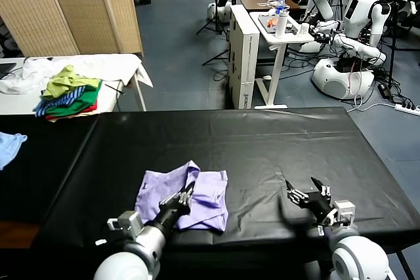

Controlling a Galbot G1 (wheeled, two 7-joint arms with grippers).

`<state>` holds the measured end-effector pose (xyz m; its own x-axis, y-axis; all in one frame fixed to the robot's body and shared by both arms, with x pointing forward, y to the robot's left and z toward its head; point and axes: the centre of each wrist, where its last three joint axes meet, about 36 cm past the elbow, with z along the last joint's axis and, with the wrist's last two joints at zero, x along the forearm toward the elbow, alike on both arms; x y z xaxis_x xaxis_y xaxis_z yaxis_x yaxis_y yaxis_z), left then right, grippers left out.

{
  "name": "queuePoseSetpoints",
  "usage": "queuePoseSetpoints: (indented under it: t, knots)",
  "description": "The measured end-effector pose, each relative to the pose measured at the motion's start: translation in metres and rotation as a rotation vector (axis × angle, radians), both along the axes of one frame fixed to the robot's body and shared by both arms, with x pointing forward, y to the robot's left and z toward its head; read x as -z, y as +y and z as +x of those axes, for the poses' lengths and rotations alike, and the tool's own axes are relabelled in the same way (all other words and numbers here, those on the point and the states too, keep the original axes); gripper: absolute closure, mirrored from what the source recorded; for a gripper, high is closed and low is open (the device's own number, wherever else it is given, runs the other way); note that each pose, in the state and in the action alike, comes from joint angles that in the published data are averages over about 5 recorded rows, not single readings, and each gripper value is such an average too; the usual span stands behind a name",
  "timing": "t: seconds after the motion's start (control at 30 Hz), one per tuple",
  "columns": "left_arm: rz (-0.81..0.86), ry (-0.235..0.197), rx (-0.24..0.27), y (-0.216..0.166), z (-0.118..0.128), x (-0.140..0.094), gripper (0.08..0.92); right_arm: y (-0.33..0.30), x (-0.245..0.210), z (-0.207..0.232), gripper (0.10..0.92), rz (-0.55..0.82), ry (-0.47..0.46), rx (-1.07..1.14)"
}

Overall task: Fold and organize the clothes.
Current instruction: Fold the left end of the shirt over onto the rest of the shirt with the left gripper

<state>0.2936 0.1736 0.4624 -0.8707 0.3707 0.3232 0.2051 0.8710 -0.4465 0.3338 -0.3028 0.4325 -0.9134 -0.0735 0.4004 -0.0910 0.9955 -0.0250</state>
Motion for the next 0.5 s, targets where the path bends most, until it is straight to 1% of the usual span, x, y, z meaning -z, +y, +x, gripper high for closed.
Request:
queuePoseSetpoints:
  t: [0.23, 0.5]
  knots:
    - [0.016, -0.005, 0.009, -0.009, 0.003, 0.011, 0.819, 0.001, -0.002, 0.002, 0.115, -0.002, -0.008, -0.001]
    - [0.028, 0.008, 0.015, -0.018, 0.005, 0.020, 0.819, 0.007, -0.002, 0.005, 0.115, -0.005, -0.015, -0.019]
